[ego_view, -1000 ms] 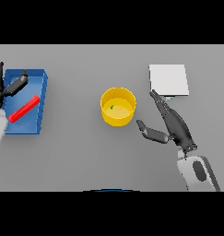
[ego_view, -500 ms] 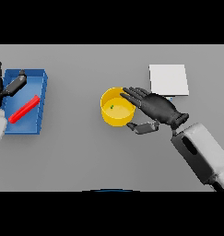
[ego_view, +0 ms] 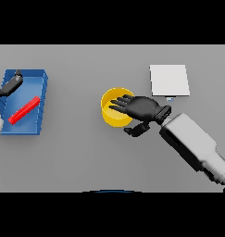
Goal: Pick up the red beaker and tilt it to pour out 1 green nut into yellow bowl. Pick up the yellow bowl and place it on the metallic measuring scale.
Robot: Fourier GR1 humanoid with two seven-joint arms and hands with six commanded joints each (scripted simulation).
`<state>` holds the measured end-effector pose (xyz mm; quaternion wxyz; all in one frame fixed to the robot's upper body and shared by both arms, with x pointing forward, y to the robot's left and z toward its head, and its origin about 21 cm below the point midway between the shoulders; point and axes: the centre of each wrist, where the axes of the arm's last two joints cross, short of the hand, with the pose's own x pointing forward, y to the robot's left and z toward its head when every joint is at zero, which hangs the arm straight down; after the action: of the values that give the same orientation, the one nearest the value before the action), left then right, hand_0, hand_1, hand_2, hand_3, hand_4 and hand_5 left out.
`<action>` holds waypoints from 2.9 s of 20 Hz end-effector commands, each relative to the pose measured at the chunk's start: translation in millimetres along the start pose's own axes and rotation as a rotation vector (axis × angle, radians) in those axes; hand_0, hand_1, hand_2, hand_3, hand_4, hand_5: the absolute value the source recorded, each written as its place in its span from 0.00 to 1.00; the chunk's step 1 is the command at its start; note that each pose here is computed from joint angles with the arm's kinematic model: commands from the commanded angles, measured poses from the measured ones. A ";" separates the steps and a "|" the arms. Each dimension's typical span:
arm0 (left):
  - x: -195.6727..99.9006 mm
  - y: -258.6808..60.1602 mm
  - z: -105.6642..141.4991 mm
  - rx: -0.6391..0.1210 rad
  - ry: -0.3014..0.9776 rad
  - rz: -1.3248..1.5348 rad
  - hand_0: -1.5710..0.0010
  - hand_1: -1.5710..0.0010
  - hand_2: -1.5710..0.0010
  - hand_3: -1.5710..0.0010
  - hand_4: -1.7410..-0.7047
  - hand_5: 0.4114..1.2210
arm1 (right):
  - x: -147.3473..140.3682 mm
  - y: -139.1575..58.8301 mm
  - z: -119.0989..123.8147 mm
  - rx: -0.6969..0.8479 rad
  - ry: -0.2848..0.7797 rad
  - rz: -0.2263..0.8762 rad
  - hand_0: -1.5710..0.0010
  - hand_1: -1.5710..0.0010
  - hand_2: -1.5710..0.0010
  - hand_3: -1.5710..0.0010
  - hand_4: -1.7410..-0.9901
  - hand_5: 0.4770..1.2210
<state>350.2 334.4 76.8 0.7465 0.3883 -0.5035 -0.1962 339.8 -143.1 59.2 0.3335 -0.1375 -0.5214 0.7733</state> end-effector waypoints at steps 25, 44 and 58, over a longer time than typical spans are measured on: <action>-6.7 1.4 -0.8 0.002 -0.012 -0.003 1.00 1.00 1.00 1.00 0.95 0.36 | 3.1 -8.7 -38.8 0.249 0.026 -0.004 0.24 0.24 0.28 0.45 0.20 0.87; -2.0 11.3 -0.6 0.016 -0.021 -0.022 1.00 1.00 1.00 1.00 0.97 0.35 | -4.2 -63.1 4.5 0.123 0.085 0.020 0.00 0.00 0.10 0.19 0.00 1.00; -3.0 8.3 1.0 0.007 -0.014 -0.018 1.00 1.00 1.00 1.00 0.97 0.36 | -89.1 -83.9 44.6 -0.046 0.328 -0.044 0.00 0.00 0.03 0.24 0.00 1.00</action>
<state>347.1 341.3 81.6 0.7395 0.3942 -0.5062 -0.2038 412.0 -214.4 141.1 0.4285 -0.2597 -0.4791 0.7207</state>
